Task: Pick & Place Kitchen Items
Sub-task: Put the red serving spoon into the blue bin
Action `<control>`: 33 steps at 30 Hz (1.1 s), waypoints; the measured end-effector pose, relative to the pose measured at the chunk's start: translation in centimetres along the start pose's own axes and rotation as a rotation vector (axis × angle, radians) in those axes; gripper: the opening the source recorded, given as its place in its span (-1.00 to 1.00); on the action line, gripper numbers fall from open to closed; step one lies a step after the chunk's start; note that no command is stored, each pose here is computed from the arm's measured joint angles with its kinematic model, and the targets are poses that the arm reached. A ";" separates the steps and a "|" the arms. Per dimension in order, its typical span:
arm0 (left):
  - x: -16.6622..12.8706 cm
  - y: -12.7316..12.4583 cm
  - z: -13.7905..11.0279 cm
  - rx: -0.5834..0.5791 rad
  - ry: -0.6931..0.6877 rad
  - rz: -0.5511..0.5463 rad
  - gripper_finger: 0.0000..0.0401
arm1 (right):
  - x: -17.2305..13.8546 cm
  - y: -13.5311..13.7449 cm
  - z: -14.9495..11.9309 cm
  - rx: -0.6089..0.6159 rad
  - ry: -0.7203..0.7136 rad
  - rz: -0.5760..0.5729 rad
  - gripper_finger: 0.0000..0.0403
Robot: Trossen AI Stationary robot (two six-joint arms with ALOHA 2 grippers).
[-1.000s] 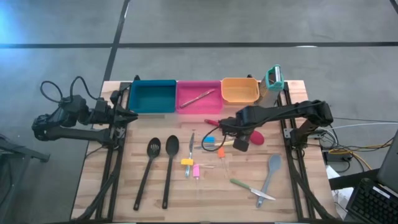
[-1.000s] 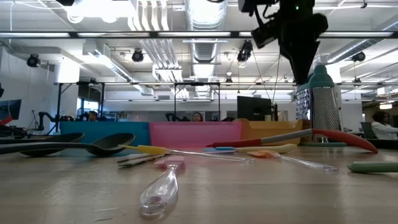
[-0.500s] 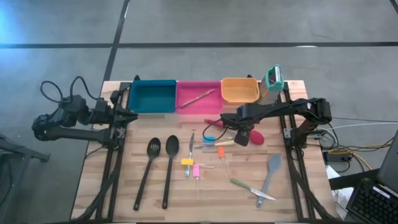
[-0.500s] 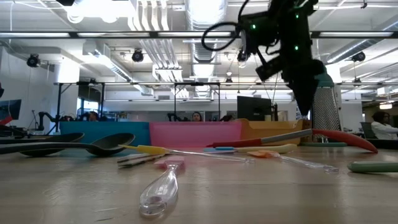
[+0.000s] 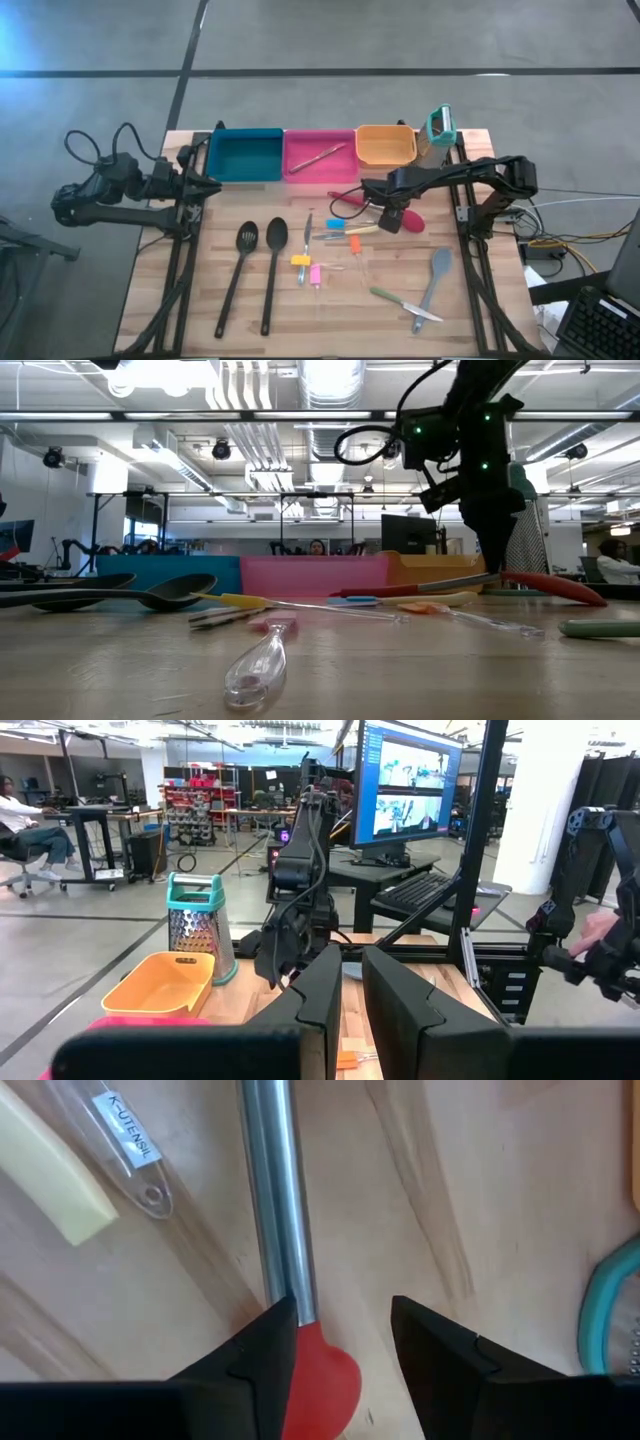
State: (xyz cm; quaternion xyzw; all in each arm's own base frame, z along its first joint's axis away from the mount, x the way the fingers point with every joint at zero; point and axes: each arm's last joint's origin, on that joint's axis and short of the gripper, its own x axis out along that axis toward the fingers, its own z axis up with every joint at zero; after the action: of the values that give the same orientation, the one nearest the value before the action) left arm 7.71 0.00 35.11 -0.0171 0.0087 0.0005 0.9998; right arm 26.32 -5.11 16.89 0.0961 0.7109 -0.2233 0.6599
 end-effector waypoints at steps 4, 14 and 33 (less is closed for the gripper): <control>0.0 0.0 0.0 0.000 0.000 0.000 -0.76 | -0.8 0.0 0.5 -0.012 -0.011 0.008 -0.23; 0.0 0.0 0.0 0.000 0.000 -0.001 -0.76 | -3.3 0.1 2.1 -0.034 -0.097 0.035 -0.23; 0.0 0.0 0.0 0.000 0.000 -0.001 -0.76 | 1.2 0.5 -0.1 -0.078 -0.010 0.103 -0.18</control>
State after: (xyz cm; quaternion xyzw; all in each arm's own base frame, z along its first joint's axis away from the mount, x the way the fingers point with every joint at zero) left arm 7.71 0.00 35.11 -0.0171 0.0087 0.0002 0.9998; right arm 26.27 -4.82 15.60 0.1055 0.7097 -0.1616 0.6775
